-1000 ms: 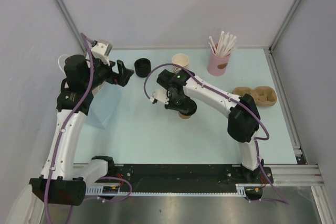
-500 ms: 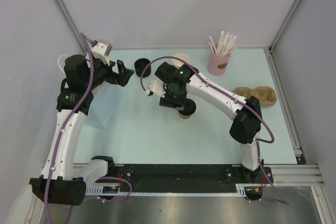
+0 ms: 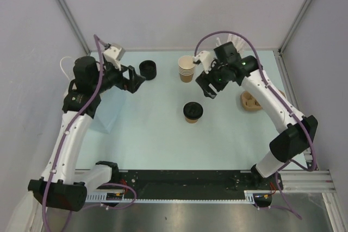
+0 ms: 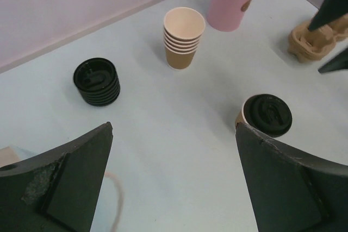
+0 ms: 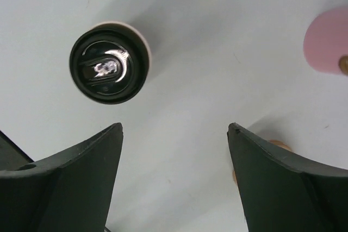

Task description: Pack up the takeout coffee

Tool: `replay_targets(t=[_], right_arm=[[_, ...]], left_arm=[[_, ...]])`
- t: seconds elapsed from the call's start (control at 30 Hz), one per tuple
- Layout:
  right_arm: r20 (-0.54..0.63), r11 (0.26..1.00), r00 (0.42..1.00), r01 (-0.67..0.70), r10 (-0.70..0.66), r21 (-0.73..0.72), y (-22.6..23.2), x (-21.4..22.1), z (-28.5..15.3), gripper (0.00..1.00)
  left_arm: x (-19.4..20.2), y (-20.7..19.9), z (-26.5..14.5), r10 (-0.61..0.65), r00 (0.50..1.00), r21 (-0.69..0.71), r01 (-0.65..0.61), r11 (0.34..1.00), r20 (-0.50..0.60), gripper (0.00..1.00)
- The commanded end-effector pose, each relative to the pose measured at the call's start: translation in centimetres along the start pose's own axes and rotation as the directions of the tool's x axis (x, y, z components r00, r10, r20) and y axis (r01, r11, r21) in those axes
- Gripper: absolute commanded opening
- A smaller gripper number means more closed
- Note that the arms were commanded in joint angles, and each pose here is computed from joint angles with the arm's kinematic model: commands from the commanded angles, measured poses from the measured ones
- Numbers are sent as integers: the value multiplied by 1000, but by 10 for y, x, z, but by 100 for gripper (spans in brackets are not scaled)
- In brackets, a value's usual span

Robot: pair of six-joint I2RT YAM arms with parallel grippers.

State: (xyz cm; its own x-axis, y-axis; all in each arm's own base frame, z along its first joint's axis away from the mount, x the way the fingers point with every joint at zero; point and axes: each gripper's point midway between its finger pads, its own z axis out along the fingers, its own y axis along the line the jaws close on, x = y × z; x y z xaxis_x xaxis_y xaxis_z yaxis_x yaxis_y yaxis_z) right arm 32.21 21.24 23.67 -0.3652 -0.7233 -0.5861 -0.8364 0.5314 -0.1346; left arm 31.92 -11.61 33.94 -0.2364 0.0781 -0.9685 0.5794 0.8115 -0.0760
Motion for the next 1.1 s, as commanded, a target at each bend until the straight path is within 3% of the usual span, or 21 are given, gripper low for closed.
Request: replay_targets(t=[0.0,0.13,0.23,0.4,0.73,1.07], right_arm=[[146,970,961,-219,233,-106,-21,-4,-2,85],[145,927,931,-299,336,-226,-22,15,-2,93],[161,910,914,-325,372,-257,-21,26,-2,95],[170,914,911,-331,375,-236,-22,40,1,97],[174,901,897,-361,406,-240,-29,51,8,96],[175,908,902,-353,395,-226,-29,54,9,94]], left_arm=[[11,-32,19,108,991,97,-100,990,-78,100],[41,-70,53,260,945,202,-220,954,-200,100],[67,-86,78,287,906,282,-200,938,-311,100],[96,-96,111,221,884,337,-78,938,-411,100],[143,-136,137,195,832,447,71,892,-520,100],[148,-157,171,186,812,504,148,851,-553,100]])
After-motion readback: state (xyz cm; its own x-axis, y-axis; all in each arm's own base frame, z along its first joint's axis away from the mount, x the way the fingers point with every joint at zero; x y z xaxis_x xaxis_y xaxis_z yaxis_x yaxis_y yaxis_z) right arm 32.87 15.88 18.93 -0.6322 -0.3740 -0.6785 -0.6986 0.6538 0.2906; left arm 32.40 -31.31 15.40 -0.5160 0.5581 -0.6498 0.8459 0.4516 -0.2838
